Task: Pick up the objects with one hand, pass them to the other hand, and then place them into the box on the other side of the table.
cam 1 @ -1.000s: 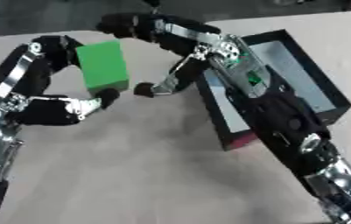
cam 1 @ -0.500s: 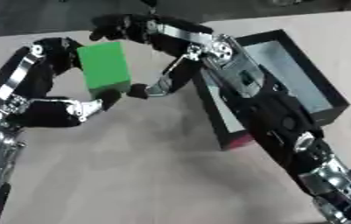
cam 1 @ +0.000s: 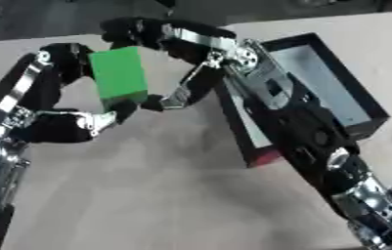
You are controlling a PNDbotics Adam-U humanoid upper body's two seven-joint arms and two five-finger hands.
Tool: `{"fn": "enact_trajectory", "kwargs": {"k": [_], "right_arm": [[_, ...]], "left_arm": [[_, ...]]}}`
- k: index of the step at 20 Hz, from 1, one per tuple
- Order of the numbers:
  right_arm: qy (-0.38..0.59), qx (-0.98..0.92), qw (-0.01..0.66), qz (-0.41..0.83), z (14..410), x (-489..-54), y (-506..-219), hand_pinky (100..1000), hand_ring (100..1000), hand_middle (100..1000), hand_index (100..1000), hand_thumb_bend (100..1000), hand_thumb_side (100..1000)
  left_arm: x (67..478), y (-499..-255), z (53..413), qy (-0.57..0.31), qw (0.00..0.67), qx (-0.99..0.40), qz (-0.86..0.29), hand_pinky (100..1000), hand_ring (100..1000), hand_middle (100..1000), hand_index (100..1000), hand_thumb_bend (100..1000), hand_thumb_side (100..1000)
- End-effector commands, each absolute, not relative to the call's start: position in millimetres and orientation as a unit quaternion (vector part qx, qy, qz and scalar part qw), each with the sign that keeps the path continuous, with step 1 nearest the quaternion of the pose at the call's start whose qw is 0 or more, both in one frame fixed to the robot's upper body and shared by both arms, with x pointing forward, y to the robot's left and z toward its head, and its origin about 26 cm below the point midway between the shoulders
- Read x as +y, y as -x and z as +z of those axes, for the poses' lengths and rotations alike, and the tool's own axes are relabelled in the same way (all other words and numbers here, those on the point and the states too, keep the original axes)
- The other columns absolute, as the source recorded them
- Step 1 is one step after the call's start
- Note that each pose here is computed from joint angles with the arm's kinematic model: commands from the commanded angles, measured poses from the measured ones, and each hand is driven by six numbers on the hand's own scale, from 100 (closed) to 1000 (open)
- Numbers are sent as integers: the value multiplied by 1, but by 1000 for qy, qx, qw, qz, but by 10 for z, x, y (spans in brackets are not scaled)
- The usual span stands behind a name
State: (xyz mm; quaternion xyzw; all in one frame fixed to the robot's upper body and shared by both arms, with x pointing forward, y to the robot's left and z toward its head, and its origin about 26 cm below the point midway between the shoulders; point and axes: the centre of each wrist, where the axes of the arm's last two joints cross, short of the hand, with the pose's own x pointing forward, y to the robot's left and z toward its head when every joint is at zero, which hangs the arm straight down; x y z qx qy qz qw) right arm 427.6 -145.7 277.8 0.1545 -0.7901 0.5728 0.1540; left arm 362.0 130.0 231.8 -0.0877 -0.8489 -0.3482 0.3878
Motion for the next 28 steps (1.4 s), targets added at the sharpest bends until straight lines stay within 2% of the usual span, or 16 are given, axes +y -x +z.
{"fn": "enact_trajectory", "kwargs": {"k": [1, 7, 8, 9, 15, 23, 28], "right_arm": [[-146, -757, 42, 636, 2917, -1411, -4232, 1000, 1000, 733, 1000, 352, 100], [-144, -755, 34, 639, 2934, -1403, -4205, 1000, 1000, 735, 1000, 357, 100], [-141, -752, 27, 643, 2955, -1387, -4186, 1000, 1000, 817, 1000, 398, 100], [-138, -750, 19, 647, 2972, -1372, -4158, 1000, 1000, 837, 1000, 395, 100], [-141, -741, 16, 656, 3012, -1316, -4060, 1000, 1000, 873, 1000, 383, 100], [-154, -739, 26, 656, 3045, -1298, -3993, 1000, 1000, 852, 1000, 358, 100], [-162, -742, 52, 649, 3055, -1337, -4010, 1000, 1000, 757, 1000, 251, 100]], "left_arm": [[1270, -3613, 2378, 80, 374, -855, -350, 722, 481, 472, 585, 100, 100], [1277, -3621, 2365, 63, 369, -859, -348, 721, 481, 472, 585, 100, 100], [1302, -3630, 2372, 56, 368, -862, -345, 715, 481, 470, 584, 100, 100], [1320, -3636, 2375, 48, 366, -865, -341, 715, 481, 470, 583, 100, 100], [1295, -3660, 2330, 14, 353, -872, -338, 712, 480, 470, 582, 100, 100], [1257, -3671, 2283, 11, 351, -873, -340, 710, 480, 472, 584, 100, 100], [1242, -3669, 2271, 15, 348, -873, -340, 710, 481, 472, 584, 100, 100]]}}
